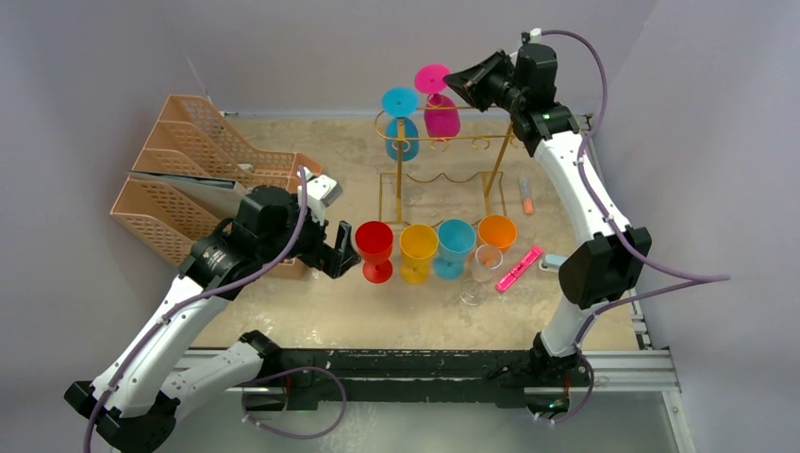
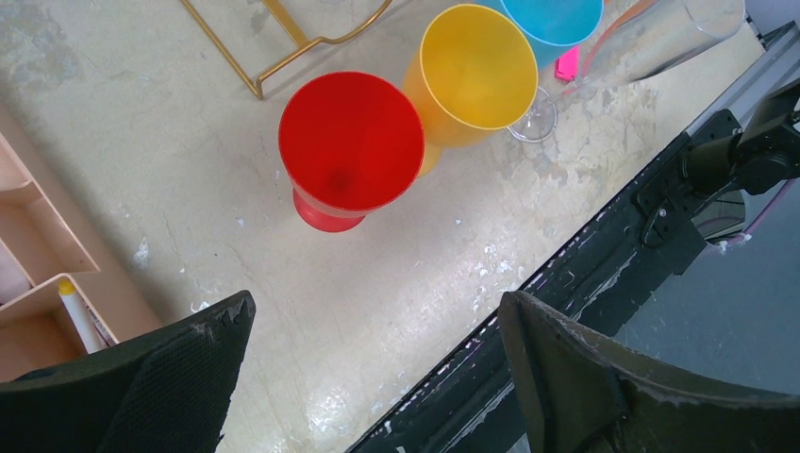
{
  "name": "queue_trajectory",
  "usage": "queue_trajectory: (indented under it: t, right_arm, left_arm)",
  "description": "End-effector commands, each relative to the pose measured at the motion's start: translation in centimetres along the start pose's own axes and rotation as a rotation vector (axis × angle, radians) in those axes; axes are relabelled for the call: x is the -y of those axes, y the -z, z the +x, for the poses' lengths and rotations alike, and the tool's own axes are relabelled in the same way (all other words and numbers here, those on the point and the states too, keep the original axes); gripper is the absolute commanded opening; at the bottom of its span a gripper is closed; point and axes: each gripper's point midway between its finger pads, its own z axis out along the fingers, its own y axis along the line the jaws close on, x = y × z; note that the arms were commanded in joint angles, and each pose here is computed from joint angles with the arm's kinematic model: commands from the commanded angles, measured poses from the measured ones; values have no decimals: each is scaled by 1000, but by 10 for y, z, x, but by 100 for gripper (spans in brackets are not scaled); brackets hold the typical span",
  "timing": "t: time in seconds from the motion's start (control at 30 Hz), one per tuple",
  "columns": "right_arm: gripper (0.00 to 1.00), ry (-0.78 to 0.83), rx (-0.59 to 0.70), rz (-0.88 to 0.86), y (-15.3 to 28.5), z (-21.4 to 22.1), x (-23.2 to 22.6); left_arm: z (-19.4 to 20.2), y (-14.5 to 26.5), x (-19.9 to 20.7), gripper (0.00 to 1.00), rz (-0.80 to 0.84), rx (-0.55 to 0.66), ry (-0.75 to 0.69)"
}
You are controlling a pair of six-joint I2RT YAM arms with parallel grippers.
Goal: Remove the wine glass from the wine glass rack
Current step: Pick up the wine glass from the wine rack.
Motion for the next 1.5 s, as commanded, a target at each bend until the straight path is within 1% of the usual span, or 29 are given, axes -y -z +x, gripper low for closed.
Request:
queue_trajectory:
  t: [0.0,0.17,0.4,0.5,0.63,0.73,0.83,0.97,1.17,1.23,1.33,1.47]
  right_arm:
    - [0,62,96,-157,25,-23,-50]
    - [0,130,109,-241,29,-29,-65]
    - [0,230,52,-358,33,-22,-88]
    - [0,306,49,-400,42,-18,-96]
    - [0,480,76,-461,62,-15,-111]
    - [0,605,104,-469,77,-16,-119]
    - [0,698,73,-500,93,-8,-128]
    - [0,749,12,-543,113,9,-131]
    - [0,810,-52,-582,148,40,-121]
    - [0,839,-59,-588,160,47,-119]
    - [0,862,-107,-567,177,61,-108]
    - [0,894,-148,-625,213,82,-113]
  left_arm:
    - [-4,2,0,100,-4,21,13]
    - [-4,4,0,100,-3,24,7]
    - [-4,4,1,100,-1,23,9]
    - [-4,6,1,100,-4,27,10]
    - [-5,10,0,100,-14,41,7]
    - [-12,12,-9,100,-69,73,19]
    - [-18,15,-14,100,-105,108,23]
    - [-23,16,-12,100,-97,137,26]
    - [-24,16,-13,100,-101,138,38]
    - [-24,17,-12,100,-98,144,47]
    - [-29,17,-10,100,-87,168,51]
    - [-34,20,-7,100,-75,196,49]
